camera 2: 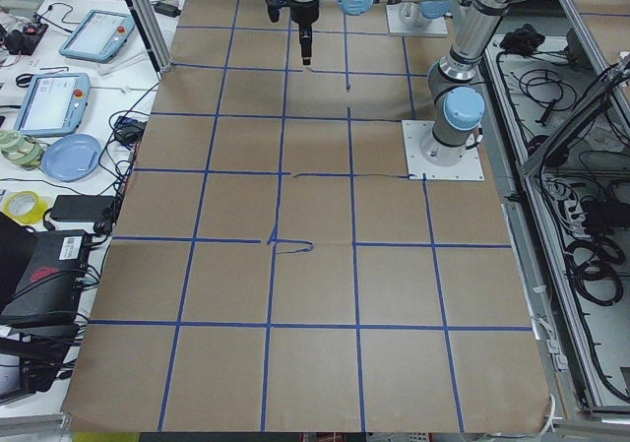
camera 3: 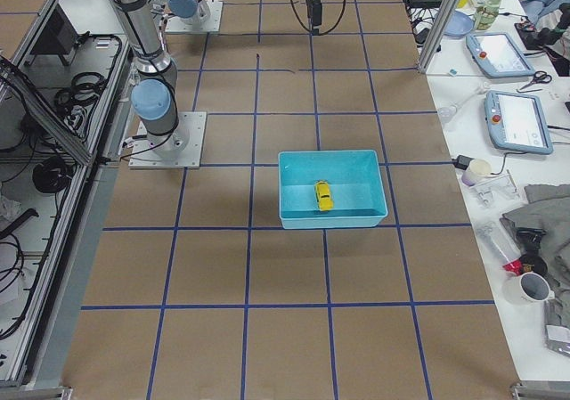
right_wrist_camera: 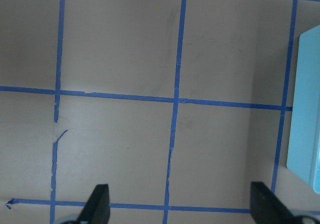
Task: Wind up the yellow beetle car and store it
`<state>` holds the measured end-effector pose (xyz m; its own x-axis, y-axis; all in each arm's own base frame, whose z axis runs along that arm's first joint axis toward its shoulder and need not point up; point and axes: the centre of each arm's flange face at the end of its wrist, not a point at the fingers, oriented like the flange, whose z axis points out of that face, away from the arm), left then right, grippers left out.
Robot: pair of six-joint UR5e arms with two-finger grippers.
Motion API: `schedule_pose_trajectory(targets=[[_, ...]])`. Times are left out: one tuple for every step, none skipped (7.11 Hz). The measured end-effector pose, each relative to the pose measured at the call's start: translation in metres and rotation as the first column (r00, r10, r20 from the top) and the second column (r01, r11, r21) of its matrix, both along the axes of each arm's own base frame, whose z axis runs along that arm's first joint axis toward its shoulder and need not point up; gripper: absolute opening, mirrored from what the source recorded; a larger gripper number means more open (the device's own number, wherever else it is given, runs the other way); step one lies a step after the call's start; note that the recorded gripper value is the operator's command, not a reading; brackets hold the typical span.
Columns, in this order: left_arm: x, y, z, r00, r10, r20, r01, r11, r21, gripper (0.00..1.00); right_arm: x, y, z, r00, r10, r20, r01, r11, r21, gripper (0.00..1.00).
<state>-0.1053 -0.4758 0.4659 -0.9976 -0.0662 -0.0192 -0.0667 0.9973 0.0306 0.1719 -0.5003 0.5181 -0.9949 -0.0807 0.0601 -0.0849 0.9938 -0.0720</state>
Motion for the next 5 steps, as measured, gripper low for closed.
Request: schedule_pose_trajectory(targets=[[0.0,0.0001,0.0002,1.0,0.0,0.0,0.0,1.0,-0.001,1.0,0.0011,0.0007,0.0001,1.0,-0.028,0.007,0.028,1.0,0.001,1.0],[0.0002,0.0001,0.0003,1.0,0.0,0.0,0.0,1.0,-0.001,1.0,0.0032,0.0013,0.0002,0.998,-0.061,0.021,0.061,0.998,0.001,1.0],[0.0005,0.0002,0.0005,1.0,0.0,0.0,0.0,1.0,-0.001,1.0,0.005,0.0015,0.0,0.996,-0.081,0.037,0.081,0.997,0.001,1.0],[0.0005,0.0002,0.0007,1.0,0.001,0.0,-0.001,1.0,-0.002,1.0,0.0058,0.0013,-0.0005,0.995,-0.09,0.044,0.09,0.996,0.001,1.0],[0.0006,-0.0002,0.0007,1.0,0.001,-0.001,-0.001,1.0,-0.005,1.0,0.0061,0.0012,-0.0013,0.995,-0.093,0.047,0.093,0.996,0.002,1.0]])
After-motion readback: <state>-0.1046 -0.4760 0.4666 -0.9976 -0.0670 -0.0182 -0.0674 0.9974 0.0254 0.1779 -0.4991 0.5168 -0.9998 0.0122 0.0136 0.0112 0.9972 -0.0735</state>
